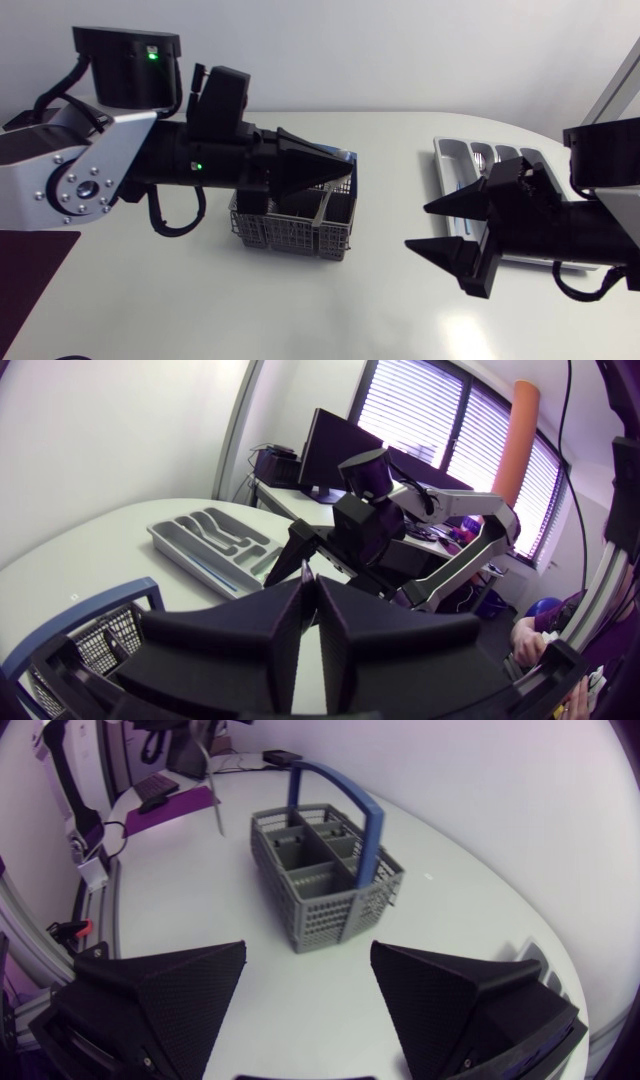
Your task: Unload the cutlery basket into the drawer organizer.
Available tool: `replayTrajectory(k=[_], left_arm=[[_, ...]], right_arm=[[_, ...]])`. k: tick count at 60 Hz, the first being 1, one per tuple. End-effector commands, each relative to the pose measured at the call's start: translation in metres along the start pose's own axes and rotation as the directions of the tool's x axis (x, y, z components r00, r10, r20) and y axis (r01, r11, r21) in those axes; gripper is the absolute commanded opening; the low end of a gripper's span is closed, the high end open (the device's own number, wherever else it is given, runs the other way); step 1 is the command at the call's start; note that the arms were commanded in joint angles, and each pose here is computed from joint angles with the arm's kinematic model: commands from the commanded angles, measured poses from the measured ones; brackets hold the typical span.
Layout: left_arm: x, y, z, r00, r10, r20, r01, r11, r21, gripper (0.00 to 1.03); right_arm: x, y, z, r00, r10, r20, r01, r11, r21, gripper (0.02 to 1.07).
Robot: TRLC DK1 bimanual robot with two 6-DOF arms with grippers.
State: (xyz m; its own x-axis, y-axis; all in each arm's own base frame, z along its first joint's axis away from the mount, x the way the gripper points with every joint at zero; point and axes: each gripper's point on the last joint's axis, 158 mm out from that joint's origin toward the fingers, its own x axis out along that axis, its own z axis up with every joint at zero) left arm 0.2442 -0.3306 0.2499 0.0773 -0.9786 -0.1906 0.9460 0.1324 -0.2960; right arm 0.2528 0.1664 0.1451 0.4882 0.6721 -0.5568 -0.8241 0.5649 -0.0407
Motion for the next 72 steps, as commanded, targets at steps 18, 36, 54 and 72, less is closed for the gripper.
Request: replayTrajectory(k=[18,36,54,72], left_arm=[[0.013,-0.017,-0.005,0.993,-0.117,-0.029,0.116,0.993,-0.037,0.12],[0.017,-0.026,-0.008,0.987,-0.157,-0.038,0.155,0.987,-0.045,0.13],[0.015,-0.024,-0.008,0.986,-0.162,-0.036,0.159,0.985,-0.067,0.14],[0.005,-0.012,0.0,0.992,-0.126,-0.013,0.124,0.99,-0.07,0.25]], right_arm=[[0.031,0.058,0.051,0.96,0.269,0.078,-0.268,0.963,-0.023,0.92],[0.045,0.077,0.079,0.926,0.364,0.1,-0.359,0.931,-0.07,0.76],[0.047,0.087,0.08,0.915,0.387,0.114,-0.377,0.921,-0.098,0.16],[0.05,0.09,0.069,0.913,0.397,0.09,-0.391,0.917,-0.079,0.08]])
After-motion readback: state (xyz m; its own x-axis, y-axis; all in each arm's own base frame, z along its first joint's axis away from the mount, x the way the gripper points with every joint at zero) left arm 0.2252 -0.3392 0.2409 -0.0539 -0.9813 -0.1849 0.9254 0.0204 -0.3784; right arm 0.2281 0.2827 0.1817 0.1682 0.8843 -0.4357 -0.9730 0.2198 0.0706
